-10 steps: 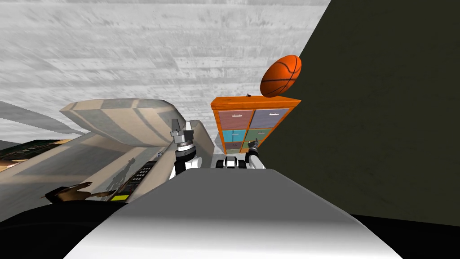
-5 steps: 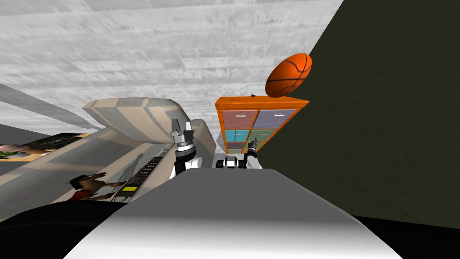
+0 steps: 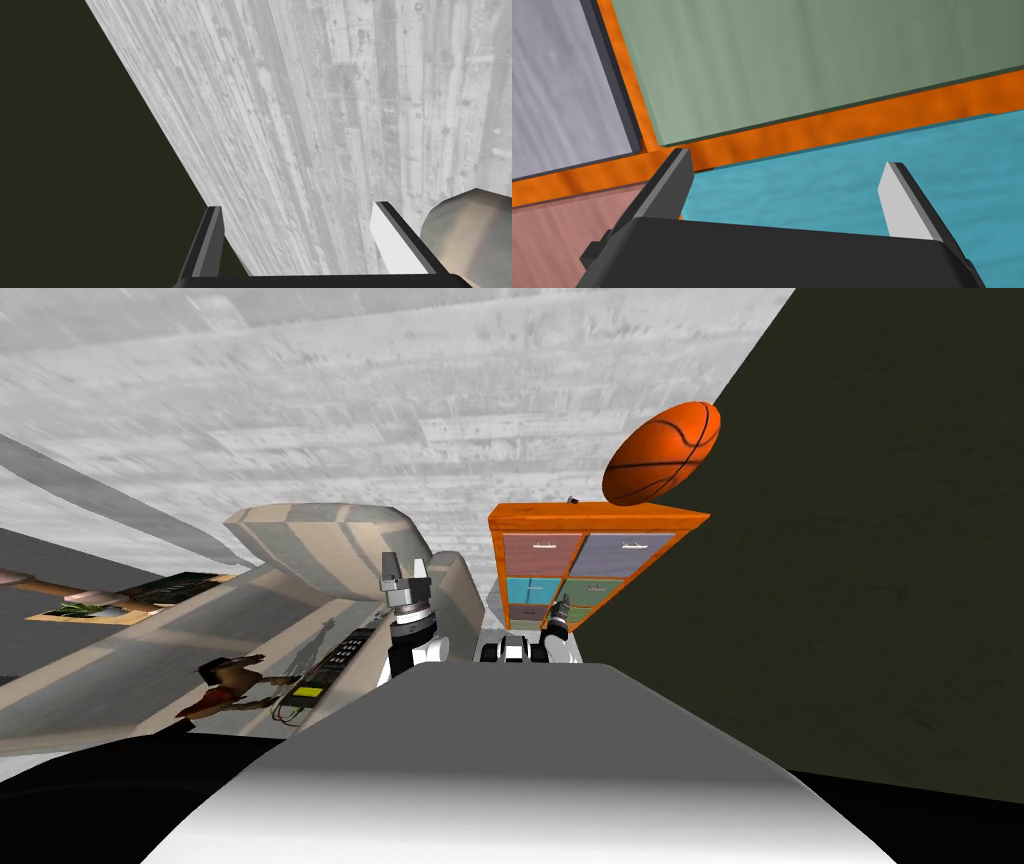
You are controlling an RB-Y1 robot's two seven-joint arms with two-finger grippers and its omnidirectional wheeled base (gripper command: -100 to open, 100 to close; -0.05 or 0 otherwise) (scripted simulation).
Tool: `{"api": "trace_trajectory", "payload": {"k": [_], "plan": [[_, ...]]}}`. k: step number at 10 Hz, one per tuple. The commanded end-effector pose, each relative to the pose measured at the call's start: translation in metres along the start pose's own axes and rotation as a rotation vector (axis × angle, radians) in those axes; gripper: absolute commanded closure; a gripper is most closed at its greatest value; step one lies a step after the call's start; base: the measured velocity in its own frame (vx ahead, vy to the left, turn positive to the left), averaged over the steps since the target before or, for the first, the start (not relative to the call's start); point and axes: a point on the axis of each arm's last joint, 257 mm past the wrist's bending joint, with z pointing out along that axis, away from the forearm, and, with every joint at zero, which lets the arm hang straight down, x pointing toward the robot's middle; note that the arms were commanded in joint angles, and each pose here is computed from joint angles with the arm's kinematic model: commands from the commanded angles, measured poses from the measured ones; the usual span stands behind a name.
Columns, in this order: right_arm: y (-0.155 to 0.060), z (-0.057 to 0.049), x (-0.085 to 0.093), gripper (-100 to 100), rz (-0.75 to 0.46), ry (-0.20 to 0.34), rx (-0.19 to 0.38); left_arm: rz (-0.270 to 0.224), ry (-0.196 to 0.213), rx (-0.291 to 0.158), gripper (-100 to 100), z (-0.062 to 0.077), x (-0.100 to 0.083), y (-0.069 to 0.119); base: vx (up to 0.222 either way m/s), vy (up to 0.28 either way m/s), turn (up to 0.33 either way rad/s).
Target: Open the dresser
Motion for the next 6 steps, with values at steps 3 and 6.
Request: {"api": "trace_trajectory", "payload": {"k": [3,6], "plan": [[-0.005,-0.01,-0.024,-100,-0.143,-0.037,0.09,0.0,0.0,0.0,0,0.0,0.0,0.0,-0.003,0.03,0.113],[-0.009,-0.019,-0.047,-100,-0.216,-0.072,0.151,0.0,0.0,0.0,0,0.0,0.0,0.0,-0.005,0.038,0.146]]}}
